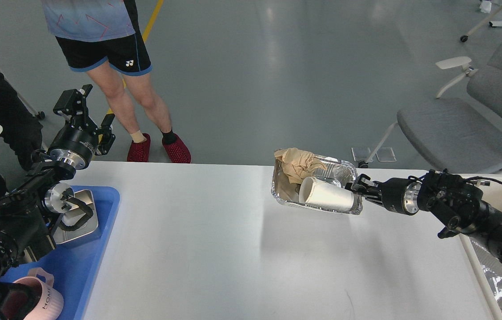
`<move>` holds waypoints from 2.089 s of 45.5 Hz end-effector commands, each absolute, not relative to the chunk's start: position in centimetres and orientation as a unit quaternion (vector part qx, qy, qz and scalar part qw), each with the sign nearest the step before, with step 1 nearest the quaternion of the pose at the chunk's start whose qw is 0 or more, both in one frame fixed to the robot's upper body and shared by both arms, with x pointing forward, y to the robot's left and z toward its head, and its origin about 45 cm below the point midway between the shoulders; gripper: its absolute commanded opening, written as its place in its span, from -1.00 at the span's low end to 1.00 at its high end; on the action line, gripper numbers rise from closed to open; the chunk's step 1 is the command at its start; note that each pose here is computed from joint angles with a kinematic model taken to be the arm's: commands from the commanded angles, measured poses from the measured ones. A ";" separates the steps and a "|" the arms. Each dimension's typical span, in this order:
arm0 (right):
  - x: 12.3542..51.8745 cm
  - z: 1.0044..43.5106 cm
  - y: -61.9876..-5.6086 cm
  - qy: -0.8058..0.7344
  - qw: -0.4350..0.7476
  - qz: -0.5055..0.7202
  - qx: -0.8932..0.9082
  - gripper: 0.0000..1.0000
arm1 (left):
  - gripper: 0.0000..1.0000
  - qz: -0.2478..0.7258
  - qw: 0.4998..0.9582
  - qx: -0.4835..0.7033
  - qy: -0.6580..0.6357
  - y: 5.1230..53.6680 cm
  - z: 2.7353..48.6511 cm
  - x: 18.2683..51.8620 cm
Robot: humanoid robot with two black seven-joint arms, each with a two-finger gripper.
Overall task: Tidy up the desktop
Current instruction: 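Carry the loaded foil tray with the right gripper to the white bin, then release the foil tray into the white bin and withdraw the right gripper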
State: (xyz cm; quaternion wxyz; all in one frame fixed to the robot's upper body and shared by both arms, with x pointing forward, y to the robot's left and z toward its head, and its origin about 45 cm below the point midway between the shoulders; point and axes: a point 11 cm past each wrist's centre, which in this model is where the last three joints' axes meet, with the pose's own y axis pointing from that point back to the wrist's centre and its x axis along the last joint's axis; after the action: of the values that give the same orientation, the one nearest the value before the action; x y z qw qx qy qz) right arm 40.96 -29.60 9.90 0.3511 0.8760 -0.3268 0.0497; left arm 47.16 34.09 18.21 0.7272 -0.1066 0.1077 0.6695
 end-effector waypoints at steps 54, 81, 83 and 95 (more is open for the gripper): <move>17.1 7.3 -63.1 -0.698 0.404 -0.167 0.567 -1.00 | 0.84 0.668 0.727 -0.111 0.114 32.1 17.6 47.3; 17.0 7.7 -63.9 -0.732 0.395 -0.147 0.536 0.94 | 0.84 0.671 0.725 -0.112 0.110 32.1 18.0 47.6; 17.0 7.7 -63.9 -0.734 0.392 -0.147 0.535 0.95 | 0.84 0.671 0.725 -0.112 0.109 32.1 18.1 47.6; 20.0 9.0 -63.4 -0.778 0.308 -0.137 0.531 0.99 | 0.84 0.672 0.724 -0.111 0.110 32.2 17.9 47.5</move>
State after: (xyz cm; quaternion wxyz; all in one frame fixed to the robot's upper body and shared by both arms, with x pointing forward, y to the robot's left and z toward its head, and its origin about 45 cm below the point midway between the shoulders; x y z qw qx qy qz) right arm 17.68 -63.97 8.14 0.3610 0.5294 -0.7539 -0.1454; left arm 47.57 32.12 18.03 0.7248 -0.1120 0.1097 0.6709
